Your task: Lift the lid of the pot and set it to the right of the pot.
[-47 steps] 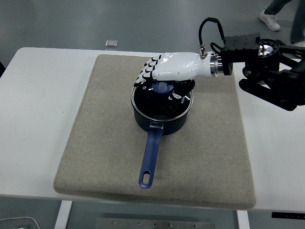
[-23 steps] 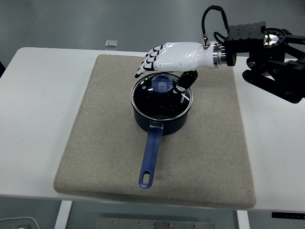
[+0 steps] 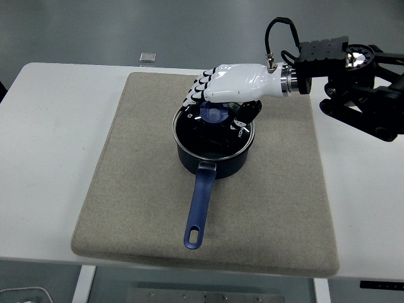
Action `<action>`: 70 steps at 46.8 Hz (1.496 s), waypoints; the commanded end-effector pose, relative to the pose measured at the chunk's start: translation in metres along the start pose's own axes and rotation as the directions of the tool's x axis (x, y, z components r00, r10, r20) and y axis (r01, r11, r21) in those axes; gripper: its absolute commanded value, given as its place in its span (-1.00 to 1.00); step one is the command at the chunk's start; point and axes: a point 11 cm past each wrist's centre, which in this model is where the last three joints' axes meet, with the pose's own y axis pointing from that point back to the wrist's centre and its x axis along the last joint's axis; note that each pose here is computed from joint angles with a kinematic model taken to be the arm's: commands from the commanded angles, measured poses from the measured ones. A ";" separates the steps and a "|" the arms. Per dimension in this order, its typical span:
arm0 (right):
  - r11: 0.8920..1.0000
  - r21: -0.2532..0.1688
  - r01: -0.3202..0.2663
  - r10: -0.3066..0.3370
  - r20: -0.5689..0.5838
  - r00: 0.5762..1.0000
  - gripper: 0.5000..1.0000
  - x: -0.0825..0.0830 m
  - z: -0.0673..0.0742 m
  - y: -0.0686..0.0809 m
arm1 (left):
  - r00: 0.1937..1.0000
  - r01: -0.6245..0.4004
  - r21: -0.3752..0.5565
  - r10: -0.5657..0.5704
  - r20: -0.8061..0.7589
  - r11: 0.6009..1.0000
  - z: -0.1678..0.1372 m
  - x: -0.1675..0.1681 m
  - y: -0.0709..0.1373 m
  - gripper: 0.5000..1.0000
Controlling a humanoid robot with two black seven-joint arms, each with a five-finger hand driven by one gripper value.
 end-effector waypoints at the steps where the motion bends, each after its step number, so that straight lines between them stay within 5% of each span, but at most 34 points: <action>1: 1.000 -0.001 -0.007 0.007 -0.013 1.000 0.60 0.001 0.000 0.000 | 1.000 0.000 0.000 0.000 0.001 1.000 0.000 0.000 0.000 1.00; 70: 1.000 -0.019 -0.013 0.012 -0.028 1.000 0.60 -0.006 0.006 0.000 | 1.000 0.000 0.000 0.000 0.001 1.000 0.000 0.000 0.000 1.00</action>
